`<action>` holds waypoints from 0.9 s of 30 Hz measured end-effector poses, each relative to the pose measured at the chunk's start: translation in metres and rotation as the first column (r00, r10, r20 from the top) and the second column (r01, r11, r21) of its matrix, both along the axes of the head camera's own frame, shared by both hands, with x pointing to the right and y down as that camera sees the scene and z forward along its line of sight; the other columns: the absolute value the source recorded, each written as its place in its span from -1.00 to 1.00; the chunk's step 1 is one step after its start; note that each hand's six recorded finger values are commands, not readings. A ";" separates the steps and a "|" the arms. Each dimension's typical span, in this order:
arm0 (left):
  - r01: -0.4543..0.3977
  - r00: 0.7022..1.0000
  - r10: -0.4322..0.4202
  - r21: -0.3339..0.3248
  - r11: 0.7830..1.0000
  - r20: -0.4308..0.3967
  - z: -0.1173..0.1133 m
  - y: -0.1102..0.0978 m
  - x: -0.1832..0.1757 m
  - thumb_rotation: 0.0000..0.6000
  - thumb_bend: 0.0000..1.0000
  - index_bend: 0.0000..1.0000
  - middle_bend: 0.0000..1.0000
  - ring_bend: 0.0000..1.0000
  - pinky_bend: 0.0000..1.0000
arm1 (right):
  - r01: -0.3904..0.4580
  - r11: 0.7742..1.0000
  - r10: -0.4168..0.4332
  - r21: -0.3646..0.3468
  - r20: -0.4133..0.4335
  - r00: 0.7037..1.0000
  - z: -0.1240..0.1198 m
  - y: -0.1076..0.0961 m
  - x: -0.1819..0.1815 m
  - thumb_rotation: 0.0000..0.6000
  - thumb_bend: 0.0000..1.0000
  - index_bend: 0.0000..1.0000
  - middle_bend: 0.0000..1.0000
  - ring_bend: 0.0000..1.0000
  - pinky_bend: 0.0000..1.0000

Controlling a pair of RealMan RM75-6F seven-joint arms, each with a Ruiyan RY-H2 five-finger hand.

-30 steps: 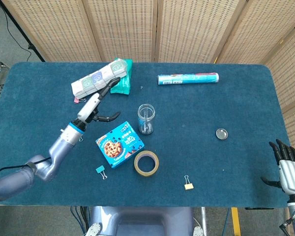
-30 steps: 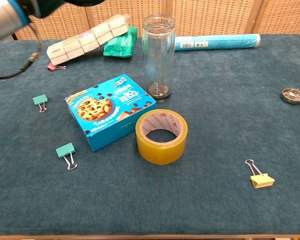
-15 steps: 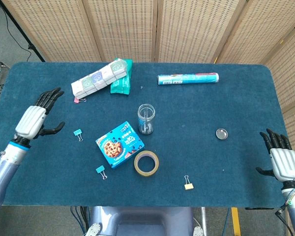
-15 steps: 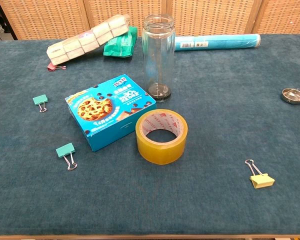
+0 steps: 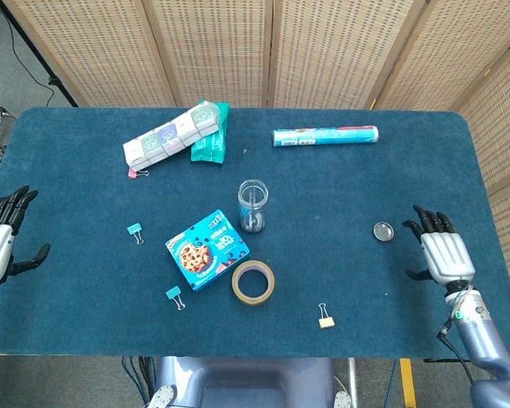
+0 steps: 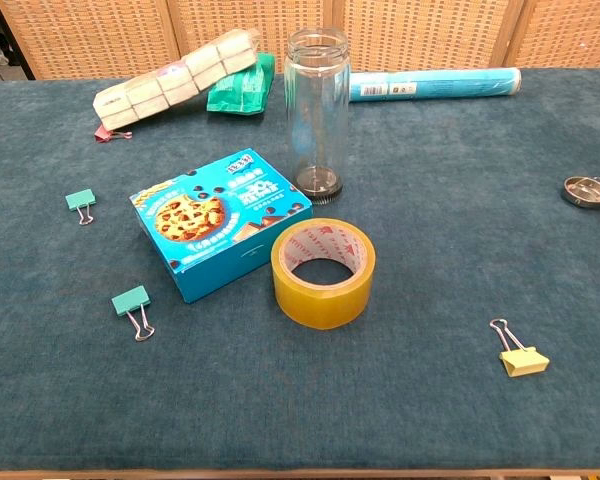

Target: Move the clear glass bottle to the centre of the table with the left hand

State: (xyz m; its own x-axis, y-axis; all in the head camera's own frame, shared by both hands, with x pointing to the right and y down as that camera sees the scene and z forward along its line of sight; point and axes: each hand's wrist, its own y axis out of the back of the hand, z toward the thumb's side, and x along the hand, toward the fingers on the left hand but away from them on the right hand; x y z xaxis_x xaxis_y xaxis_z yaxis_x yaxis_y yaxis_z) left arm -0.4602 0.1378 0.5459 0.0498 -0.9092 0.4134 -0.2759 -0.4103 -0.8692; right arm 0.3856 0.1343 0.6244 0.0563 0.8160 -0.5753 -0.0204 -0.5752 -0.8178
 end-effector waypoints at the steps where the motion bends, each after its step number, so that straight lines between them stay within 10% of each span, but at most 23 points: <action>1: 0.003 1.000 -0.003 0.003 1.000 0.003 -0.003 0.002 -0.001 1.00 -0.32 -1.00 -1.00 -1.00 -1.00 | 0.005 1.000 -0.005 -0.003 -0.004 1.000 0.004 -0.003 -0.004 1.00 -0.73 -0.52 -1.00 -1.00 -1.00; 27: 0.020 1.000 -0.021 0.019 1.000 0.015 -0.026 0.012 -0.002 1.00 -0.32 -1.00 -1.00 -1.00 -1.00 | 0.034 0.999 -0.036 -0.020 -0.107 0.994 0.065 -0.045 -0.030 1.00 -0.44 -0.21 -1.00 -1.00 -1.00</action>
